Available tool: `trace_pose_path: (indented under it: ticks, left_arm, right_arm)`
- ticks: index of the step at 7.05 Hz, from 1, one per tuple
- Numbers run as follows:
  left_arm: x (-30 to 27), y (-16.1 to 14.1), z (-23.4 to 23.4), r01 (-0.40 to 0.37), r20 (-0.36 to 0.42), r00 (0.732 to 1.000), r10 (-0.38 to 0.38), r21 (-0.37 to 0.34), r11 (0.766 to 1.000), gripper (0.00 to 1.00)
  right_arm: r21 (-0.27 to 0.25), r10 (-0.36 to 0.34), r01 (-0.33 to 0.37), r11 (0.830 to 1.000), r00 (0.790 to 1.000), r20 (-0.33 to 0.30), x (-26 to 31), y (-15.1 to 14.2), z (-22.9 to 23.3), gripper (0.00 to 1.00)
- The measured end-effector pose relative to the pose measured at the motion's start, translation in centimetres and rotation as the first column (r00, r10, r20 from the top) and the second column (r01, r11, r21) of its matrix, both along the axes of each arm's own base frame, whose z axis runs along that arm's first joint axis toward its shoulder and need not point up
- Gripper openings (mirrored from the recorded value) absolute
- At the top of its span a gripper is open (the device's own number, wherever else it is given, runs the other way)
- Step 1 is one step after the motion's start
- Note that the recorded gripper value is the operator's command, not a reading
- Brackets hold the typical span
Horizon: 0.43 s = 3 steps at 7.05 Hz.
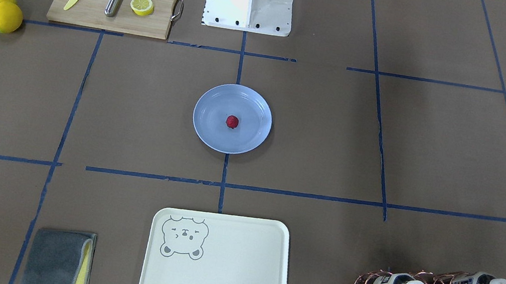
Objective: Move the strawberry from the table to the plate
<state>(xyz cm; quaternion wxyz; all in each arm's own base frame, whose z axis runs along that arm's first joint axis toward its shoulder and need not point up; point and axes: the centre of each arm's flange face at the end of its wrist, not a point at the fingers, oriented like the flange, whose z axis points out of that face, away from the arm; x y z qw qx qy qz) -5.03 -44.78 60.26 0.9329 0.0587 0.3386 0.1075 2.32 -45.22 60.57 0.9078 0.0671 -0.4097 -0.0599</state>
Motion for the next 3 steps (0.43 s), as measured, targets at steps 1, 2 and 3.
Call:
trace_pose_path:
  ticks: [1, 2, 3]
  left_arm:
    - [0.00, -0.04, -0.02, 0.000, 0.000, 1.000, 0.000, 0.000, 1.000, 1.00]
    - [0.00, -0.09, -0.03, 0.000, 0.000, 1.000, 0.000, 0.001, 1.000, 1.00]
    - [0.01, -0.15, -0.09, 0.000, -0.001, 1.000, 0.000, 0.003, 1.000, 1.00]
  right_arm:
    - [-0.012, -0.001, 0.002, 1.000, 1.000, 0.009, -0.04, 0.02, -0.06, 1.00]
    - [-0.016, -0.001, 0.002, 1.000, 1.000, 0.007, -0.01, 0.05, 0.03, 1.00]
    - [-0.016, -0.001, 0.001, 1.000, 1.000, 0.001, 0.03, 0.05, 0.09, 1.00]
